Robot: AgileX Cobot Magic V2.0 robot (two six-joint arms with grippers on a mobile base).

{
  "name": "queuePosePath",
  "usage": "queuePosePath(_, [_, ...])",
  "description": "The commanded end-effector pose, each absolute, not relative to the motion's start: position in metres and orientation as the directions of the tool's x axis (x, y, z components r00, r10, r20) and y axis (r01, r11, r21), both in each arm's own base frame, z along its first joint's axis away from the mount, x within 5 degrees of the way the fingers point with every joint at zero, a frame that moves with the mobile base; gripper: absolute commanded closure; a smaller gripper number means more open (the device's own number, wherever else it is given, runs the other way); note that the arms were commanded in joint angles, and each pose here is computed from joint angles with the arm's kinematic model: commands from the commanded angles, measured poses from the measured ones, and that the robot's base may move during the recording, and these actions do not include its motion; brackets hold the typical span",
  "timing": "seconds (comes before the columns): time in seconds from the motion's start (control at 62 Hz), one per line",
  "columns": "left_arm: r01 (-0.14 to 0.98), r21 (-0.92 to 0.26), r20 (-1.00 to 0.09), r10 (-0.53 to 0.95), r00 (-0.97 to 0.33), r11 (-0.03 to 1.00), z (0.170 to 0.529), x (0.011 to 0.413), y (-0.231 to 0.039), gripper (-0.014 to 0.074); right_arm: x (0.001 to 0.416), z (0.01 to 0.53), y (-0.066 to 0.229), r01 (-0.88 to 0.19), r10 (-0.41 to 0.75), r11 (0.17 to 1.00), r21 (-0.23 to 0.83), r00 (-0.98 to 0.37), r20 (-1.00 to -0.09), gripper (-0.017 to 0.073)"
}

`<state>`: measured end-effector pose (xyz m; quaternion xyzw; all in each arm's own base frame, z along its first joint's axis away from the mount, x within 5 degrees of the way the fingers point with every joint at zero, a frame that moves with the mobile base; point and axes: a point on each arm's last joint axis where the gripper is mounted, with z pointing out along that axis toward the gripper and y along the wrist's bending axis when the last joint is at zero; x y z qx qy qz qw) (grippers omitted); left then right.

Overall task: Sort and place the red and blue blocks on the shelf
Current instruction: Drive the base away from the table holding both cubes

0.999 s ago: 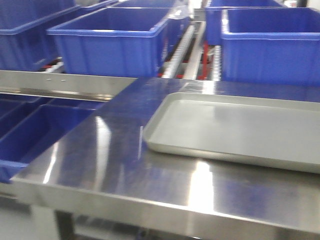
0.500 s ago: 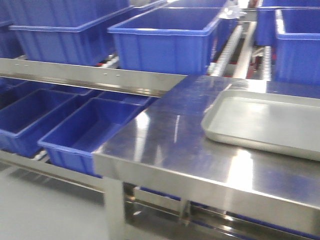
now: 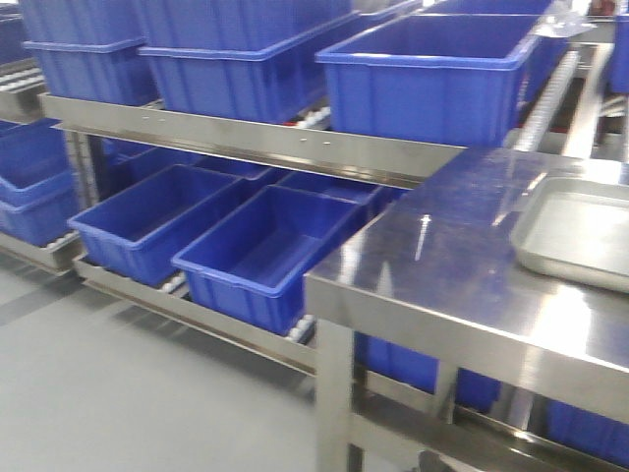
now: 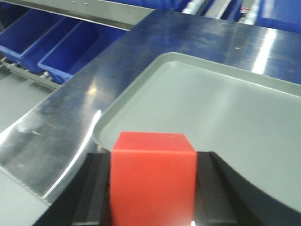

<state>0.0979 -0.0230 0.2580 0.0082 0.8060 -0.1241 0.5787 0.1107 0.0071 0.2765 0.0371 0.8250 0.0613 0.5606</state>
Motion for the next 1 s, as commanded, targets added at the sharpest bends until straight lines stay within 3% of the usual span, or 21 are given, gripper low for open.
queuePosePath(0.0, [0.201, -0.2, -0.961, -0.153, -0.23, 0.959, 0.2756, 0.1, -0.0258, 0.047, 0.1136, 0.294, 0.0063, -0.022, 0.117, 0.992, 0.126, -0.257, -0.959, 0.0493])
queuePosePath(0.983, [0.201, -0.2, -0.961, -0.153, -0.23, 0.959, 0.2756, 0.1, -0.0258, 0.0469, 0.1136, 0.294, 0.0063, -0.022, 0.117, 0.992, 0.126, -0.257, -0.959, 0.0493])
